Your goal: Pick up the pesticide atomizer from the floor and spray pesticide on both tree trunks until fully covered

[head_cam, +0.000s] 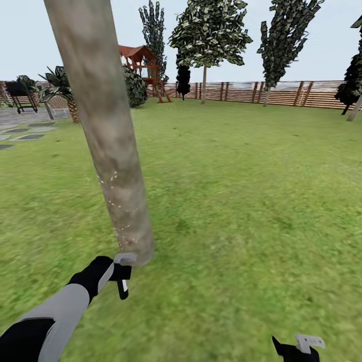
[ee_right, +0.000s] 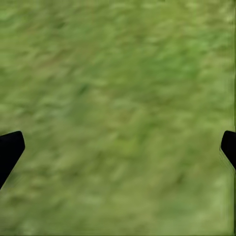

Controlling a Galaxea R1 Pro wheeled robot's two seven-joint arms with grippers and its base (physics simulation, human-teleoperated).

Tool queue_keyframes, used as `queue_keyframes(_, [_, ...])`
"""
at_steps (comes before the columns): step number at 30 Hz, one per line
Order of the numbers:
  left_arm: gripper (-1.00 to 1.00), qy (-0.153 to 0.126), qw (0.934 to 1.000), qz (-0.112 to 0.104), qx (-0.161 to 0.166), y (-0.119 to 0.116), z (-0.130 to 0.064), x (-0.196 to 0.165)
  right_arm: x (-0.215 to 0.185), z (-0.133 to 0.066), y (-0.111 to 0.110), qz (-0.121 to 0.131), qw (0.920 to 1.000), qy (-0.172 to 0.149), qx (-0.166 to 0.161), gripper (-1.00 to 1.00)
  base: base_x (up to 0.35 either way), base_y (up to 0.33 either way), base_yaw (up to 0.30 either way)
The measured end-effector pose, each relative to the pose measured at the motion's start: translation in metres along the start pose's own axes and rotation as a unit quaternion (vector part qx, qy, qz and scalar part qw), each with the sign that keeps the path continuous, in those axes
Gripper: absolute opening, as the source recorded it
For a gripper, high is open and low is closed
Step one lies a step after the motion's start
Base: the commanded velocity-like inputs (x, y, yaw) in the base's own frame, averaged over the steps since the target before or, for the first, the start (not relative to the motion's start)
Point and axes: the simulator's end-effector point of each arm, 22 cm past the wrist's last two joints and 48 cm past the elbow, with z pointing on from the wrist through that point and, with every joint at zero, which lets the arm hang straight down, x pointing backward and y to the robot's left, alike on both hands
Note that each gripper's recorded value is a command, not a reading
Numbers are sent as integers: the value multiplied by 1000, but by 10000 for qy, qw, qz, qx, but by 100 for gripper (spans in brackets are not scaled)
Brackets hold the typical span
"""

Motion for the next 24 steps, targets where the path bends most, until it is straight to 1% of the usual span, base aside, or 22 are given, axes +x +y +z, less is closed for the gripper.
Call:
queue_keyframes(3, [-100, -1, 10000, -5, 3, 0, 0, 0, 0, 0, 0, 1, 10000, 3, 0, 100, 209, -211, 37])
queue_keyframes(5, [-100, -1, 10000, -4, 3, 0, 0, 0, 0, 0, 0, 1, 10000, 2, 0, 100, 137, -241, 161])
queue_keyframes(24, [-100, -16, 10000, -2, 6, -1, 0, -1, 0, 0, 0, 1, 10000, 1, -2, 100, 4, -282, 273])
